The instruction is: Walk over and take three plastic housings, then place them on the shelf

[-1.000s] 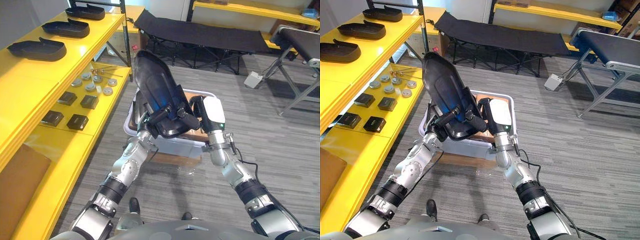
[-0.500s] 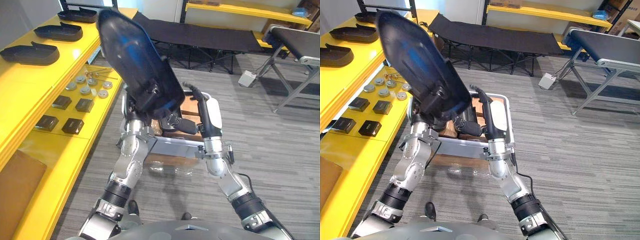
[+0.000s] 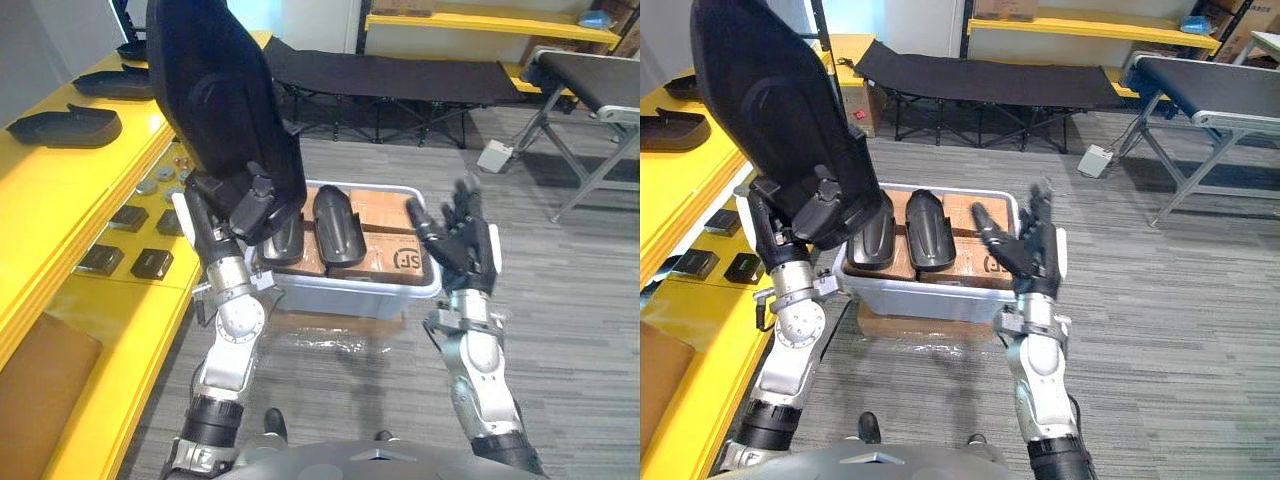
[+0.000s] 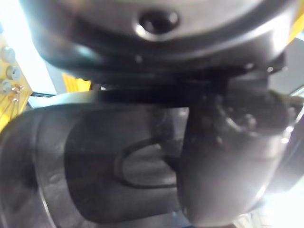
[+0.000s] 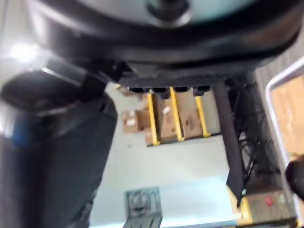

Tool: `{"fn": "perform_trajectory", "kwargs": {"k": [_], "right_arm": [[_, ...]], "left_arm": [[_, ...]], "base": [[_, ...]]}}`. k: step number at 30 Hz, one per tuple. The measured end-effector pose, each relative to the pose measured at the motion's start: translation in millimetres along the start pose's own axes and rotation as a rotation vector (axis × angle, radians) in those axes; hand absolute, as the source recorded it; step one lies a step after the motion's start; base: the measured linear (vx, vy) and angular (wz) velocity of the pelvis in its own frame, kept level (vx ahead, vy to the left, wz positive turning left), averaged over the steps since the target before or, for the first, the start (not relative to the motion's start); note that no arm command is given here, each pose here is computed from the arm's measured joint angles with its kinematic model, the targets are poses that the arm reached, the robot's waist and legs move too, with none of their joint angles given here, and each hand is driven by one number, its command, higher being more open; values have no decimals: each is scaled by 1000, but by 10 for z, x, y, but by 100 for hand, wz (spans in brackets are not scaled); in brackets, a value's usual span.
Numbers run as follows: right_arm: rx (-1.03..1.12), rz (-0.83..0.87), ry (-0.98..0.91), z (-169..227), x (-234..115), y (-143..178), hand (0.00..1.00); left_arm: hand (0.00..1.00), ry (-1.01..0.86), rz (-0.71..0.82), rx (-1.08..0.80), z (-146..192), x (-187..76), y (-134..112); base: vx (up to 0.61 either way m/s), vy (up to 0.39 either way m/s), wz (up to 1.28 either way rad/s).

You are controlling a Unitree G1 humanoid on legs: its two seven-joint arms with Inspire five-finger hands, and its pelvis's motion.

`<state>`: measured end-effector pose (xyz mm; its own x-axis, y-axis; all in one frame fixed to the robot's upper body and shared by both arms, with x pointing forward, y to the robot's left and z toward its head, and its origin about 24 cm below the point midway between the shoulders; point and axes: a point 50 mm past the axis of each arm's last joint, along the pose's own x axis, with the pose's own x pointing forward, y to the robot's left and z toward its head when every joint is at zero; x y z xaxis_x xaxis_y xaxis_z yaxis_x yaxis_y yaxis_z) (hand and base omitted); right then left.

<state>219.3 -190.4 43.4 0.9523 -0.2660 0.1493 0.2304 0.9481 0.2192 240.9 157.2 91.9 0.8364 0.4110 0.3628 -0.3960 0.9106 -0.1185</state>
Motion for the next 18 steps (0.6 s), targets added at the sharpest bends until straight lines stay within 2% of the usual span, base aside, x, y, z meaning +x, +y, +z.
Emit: {"fn": "perform_trajectory", "kwargs": {"k": [5, 7, 14, 17, 18], "right_arm": [[-45, -189, 268, -341, -405, -477, 100], [-52, -197, 304, -397, -464, -517, 100], [-4, -125, 326, -453, -444, -451, 100], [-4, -70, 369, -572, -397, -327, 100], [4, -17, 386, -629, -357, -193, 100]], "left_arm": [[0, 91, -35, -50, -60, -232, 177], [0, 123, -36, -52, -85, -314, 242], [0, 108, 65, 10, -4, -367, 596], [0, 40, 146, 39, 147, -324, 783], [0, 20, 205, 58, 204, -337, 899]], "base": [[52, 0, -12], [51, -4, -10], [28, -5, 14], [35, -15, 69], [35, -25, 67]]}}
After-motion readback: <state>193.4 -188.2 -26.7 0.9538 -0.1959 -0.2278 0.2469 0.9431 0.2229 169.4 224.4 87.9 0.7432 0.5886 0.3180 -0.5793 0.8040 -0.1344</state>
